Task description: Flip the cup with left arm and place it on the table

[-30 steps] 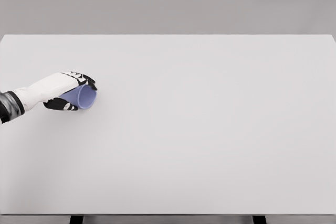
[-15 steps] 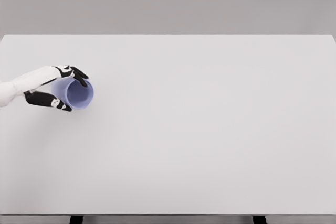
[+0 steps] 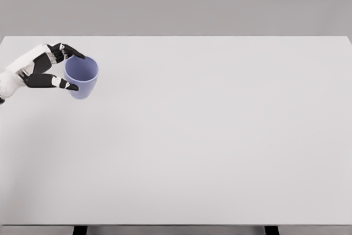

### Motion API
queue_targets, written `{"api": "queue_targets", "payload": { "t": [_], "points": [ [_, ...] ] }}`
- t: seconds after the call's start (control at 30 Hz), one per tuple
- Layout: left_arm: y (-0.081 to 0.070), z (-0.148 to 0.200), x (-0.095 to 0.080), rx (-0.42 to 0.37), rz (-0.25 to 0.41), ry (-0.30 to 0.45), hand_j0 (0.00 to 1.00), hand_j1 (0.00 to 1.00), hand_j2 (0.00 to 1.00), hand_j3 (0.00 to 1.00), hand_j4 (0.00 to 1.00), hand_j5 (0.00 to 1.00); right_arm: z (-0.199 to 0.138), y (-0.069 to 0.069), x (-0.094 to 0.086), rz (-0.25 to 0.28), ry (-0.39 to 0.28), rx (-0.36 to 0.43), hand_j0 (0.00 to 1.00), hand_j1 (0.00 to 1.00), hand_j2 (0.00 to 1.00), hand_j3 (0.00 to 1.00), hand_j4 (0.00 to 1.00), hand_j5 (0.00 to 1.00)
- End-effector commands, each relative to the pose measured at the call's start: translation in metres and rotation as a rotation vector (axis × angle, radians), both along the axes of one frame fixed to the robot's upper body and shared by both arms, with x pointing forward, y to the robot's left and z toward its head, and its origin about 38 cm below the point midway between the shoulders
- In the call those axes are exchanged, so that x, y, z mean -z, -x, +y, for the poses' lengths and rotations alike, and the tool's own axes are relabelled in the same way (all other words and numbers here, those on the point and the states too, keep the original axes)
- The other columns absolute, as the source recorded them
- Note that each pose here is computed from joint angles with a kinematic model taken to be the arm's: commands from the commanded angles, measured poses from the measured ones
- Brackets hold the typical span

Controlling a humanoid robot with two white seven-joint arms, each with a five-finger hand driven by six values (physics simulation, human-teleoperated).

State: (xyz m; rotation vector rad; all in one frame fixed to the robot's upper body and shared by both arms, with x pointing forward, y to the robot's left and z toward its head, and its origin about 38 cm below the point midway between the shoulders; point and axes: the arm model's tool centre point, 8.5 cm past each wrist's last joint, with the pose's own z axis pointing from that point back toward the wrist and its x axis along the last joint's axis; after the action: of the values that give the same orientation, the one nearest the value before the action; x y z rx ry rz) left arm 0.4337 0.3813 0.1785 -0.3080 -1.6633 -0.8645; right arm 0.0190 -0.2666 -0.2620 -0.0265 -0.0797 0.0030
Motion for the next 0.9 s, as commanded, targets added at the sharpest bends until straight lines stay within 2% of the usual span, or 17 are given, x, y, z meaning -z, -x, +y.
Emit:
{"api": "queue_targets", "payload": {
  "t": [0.0,0.13,0.33,0.5,0.57,0.6,0.67,0.87],
  "points": [
    [-0.004,-0.004,0.015,-0.021,0.054,0.044,0.57,0.57,0.57,0.57,0.57,0.57,0.000,0.000,0.000,0.000,0.000,0.000,1.00,1.00,1.00,1.00,1.00,1.00],
    [-0.005,-0.008,0.015,-0.020,0.059,0.069,0.60,0.60,0.60,0.60,0.60,0.60,0.000,0.000,0.000,0.000,0.000,0.000,1.00,1.00,1.00,1.00,1.00,1.00],
    [-0.003,-0.011,0.020,-0.016,0.066,0.077,0.79,0.79,0.79,0.79,0.79,0.79,0.000,0.000,0.000,0.000,0.000,0.000,1.00,1.00,1.00,1.00,1.00,1.00],
    [-0.002,-0.014,0.024,-0.011,0.071,0.077,0.85,0.85,0.85,0.85,0.85,0.85,0.000,0.000,0.000,0.000,0.000,0.000,1.00,1.00,1.00,1.00,1.00,1.00],
    [-0.002,-0.014,0.024,-0.010,0.070,0.076,0.89,0.89,0.89,0.89,0.89,0.89,0.000,0.000,0.000,0.000,0.000,0.000,1.00,1.00,1.00,1.00,1.00,1.00],
    [-0.002,-0.014,0.024,-0.010,0.070,0.077,0.96,0.96,0.96,0.96,0.96,0.96,0.000,0.000,0.000,0.000,0.000,0.000,1.00,1.00,1.00,1.00,1.00,1.00],
    [-0.002,-0.014,0.024,-0.009,0.066,0.076,0.99,0.99,0.99,0.99,0.99,0.99,0.000,0.000,0.000,0.000,0.000,0.000,1.00,1.00,1.00,1.00,1.00,1.00],
    [-0.001,-0.015,0.023,-0.005,0.063,0.074,1.00,1.00,1.00,1.00,1.00,1.00,0.000,0.000,0.000,0.000,0.000,0.000,1.00,1.00,1.00,1.00,1.00,1.00]
  ]
}}
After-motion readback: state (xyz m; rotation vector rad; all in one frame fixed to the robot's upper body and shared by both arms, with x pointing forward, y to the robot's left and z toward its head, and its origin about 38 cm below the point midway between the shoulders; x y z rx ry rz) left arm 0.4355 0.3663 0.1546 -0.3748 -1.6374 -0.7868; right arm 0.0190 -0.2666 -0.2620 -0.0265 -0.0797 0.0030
